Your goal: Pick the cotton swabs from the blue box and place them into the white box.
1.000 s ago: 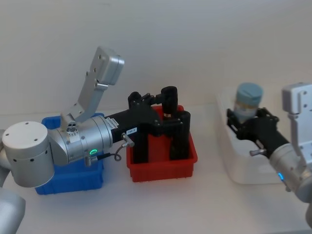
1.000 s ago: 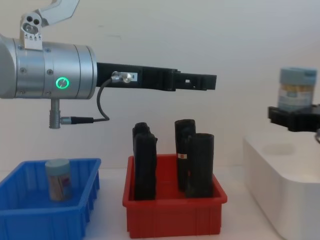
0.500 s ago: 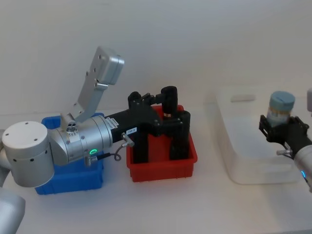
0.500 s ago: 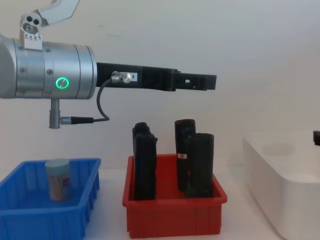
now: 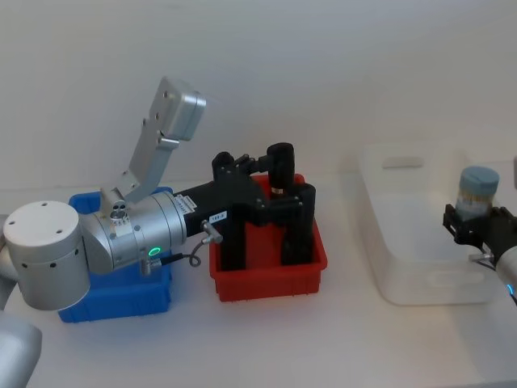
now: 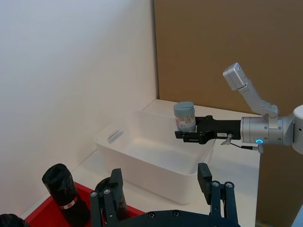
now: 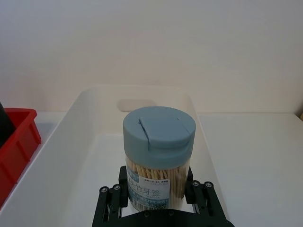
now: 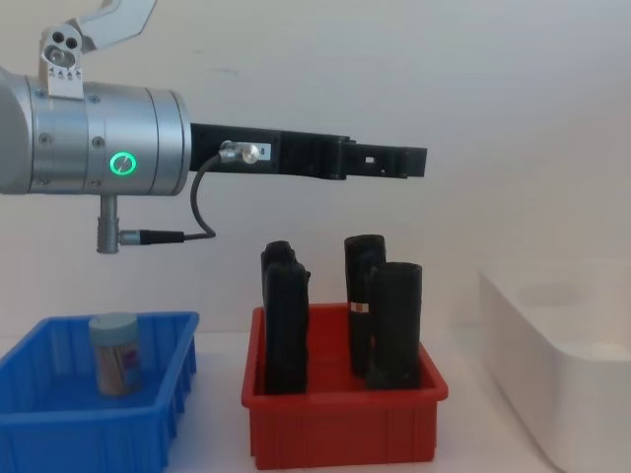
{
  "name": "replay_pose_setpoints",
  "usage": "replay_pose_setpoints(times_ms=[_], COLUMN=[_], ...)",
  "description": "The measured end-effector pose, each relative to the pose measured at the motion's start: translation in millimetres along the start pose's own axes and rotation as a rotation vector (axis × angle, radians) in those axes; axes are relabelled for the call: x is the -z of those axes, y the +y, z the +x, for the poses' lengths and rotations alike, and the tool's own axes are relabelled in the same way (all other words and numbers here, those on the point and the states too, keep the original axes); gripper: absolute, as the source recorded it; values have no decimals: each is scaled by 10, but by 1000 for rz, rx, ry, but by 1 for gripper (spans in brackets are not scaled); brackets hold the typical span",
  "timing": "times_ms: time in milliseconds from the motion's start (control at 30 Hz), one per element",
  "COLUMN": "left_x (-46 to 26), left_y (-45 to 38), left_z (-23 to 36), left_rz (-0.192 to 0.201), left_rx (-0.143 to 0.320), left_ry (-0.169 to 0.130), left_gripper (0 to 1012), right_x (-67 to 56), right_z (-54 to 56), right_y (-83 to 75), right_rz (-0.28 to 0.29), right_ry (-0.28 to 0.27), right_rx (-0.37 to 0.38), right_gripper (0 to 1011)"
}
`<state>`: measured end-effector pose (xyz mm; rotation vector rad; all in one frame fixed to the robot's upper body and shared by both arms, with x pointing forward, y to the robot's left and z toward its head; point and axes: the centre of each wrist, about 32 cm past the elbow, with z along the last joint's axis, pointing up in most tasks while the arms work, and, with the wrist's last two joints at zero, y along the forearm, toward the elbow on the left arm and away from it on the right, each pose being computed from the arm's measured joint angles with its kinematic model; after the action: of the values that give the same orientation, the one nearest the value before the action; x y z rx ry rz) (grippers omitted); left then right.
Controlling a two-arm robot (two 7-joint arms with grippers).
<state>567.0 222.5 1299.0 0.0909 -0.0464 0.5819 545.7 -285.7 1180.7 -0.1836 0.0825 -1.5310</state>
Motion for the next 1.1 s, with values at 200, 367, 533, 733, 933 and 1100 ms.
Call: replay_pose_setpoints(times_ms=[200, 367, 533, 733, 933, 1100], left_x=[0, 0, 0, 0, 0, 0], left_y=[0, 0, 0, 0, 0, 0], left_z=[0, 0, 0, 0, 0, 0], left_rz=[0, 0, 0, 0, 0, 0], left_rx=[0, 0, 0, 0, 0, 0], left_ry=[0, 0, 0, 0, 0, 0], left_gripper=[1003, 1003, 1003, 1003, 1003, 1003], right_x=[27, 43, 54, 60, 57, 56], right_z=[29, 46, 55, 65, 73, 79], right_y=[40, 58, 63, 56, 36, 25], right_rz=[-15, -15, -7, 17, 37, 46], right_ry=[3, 5, 5, 5, 5, 5], right_rx=[3, 3, 5, 8, 12, 14], right_gripper=[748, 873, 1002, 1002, 1001, 1001])
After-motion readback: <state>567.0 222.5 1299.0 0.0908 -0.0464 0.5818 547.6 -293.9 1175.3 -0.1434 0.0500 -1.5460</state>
